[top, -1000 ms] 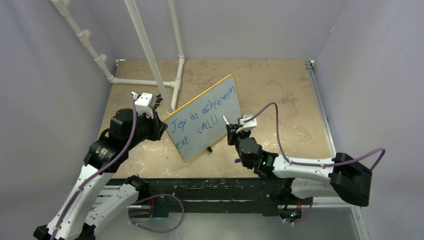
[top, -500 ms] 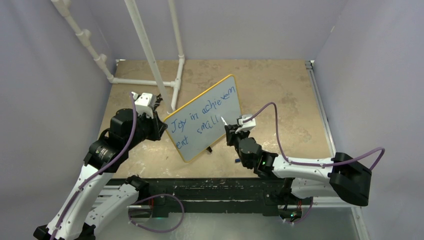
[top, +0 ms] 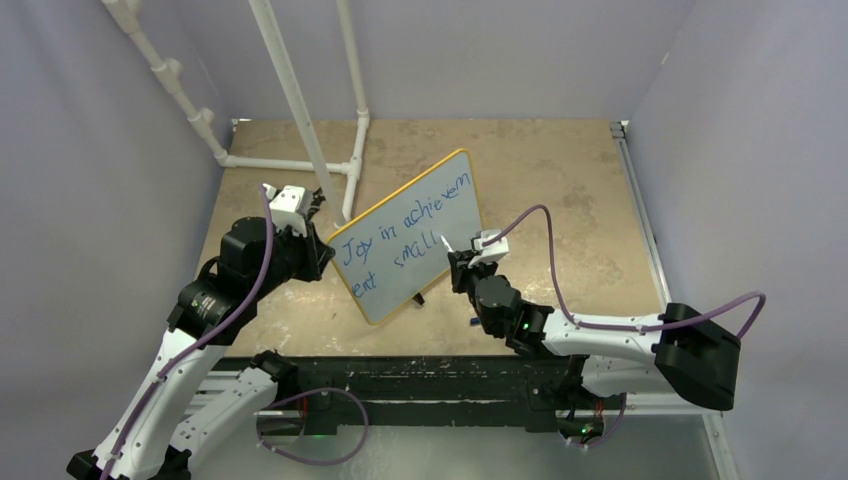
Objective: Write a sentence on the whiteboard
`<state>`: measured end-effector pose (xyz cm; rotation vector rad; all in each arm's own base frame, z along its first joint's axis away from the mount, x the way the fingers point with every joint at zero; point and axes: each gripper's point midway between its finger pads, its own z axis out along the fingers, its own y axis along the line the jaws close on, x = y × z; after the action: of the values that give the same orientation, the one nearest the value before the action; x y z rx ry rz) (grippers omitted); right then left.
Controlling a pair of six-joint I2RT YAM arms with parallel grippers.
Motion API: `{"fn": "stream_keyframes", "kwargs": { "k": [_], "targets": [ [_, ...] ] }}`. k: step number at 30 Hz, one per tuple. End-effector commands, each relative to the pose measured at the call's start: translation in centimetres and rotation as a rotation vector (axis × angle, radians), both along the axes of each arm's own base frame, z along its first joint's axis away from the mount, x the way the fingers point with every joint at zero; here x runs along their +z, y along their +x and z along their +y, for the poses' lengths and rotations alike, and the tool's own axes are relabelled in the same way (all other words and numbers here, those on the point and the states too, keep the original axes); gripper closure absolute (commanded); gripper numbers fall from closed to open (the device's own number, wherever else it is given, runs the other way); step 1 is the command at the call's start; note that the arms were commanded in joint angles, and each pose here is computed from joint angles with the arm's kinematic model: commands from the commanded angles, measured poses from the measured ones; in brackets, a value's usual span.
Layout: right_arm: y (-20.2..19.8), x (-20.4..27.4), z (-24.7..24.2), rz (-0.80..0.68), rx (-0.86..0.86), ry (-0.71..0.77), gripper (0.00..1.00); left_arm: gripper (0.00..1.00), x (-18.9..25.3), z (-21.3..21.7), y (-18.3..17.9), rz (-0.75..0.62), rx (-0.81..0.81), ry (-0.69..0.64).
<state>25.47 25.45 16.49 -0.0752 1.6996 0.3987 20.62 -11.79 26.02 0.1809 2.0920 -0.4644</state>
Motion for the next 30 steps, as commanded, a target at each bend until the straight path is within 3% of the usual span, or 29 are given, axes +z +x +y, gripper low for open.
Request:
{"fn": "stream_keyframes", "kwargs": {
  "k": [1, 16, 24, 26, 30],
  "targets": [
    [0.3, 0.9, 0.5, -0.016, 0.003, 0.027, 1.00, 1.00, 1.3, 0.0, 0.2, -0.026, 0.012, -0.020],
    [0.0, 2.4, -1.1, -0.010, -0.043, 0.042, 1.00, 0.98, 1.7, 0.1, 0.1, -0.033, 0.013, -0.022],
    [-2.4, 3.6, -2.6, 0.095, 0.022, 0.051, 1.00, 0.57, 2.9, 0.6, 0.4, -0.071, 0.022, 0.005],
    [-3.5, 3.8, -1.8, 0.140, 0.109, 0.027, 1.00, 0.48, 3.8, 1.2, 0.7, -0.093, 0.038, 0.036],
    [-5.0, 4.7, -0.8, 0.191, 0.228, -0.051, 1.00, 0.38, 6.6, 1.7, 1.5, -0.166, 0.036, 0.079]
  ]
}}
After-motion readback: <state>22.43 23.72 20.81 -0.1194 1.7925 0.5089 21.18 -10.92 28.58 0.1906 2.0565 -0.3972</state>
